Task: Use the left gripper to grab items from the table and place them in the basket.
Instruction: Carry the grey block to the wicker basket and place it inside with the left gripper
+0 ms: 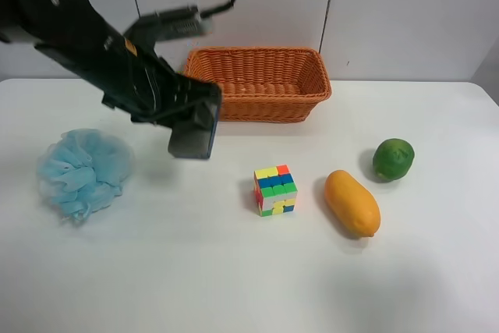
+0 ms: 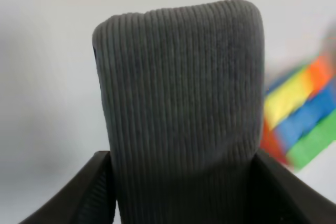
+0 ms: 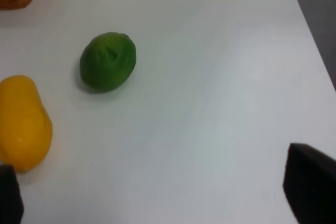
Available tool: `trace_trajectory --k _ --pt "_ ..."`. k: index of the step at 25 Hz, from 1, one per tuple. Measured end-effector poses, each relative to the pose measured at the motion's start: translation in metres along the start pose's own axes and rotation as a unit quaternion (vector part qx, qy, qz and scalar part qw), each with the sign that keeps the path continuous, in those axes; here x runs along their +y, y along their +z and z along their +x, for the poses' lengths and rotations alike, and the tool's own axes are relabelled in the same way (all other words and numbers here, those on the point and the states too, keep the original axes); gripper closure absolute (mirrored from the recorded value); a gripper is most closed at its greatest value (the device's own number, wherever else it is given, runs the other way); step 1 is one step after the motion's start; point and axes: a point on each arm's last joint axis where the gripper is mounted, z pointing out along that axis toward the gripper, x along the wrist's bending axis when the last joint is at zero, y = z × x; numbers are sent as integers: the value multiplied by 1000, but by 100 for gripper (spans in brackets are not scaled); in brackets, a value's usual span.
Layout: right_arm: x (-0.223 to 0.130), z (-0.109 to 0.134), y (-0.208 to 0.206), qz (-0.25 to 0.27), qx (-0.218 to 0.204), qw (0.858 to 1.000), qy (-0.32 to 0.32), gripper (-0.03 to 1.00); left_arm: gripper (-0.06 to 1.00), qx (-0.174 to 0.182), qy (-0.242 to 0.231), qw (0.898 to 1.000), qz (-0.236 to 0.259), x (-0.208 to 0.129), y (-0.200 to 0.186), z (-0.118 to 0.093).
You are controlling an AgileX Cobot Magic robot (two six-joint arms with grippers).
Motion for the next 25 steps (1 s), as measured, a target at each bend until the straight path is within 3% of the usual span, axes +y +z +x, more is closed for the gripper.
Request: trace_trajectory --k 5,9,19,25 --pt "0 0 0 0 0 1000 0 -3 44 33 74 995 -63 62 -20 -1" --pt "0 0 0 0 0 1000 0 -3 44 47 111 990 -72 93 5 -3" --pt "0 0 0 0 0 1000 0 -3 44 56 141 988 -43 113 126 7" --pt "0 0 0 0 0 1000 0 -3 45 58 180 981 -48 118 157 10"
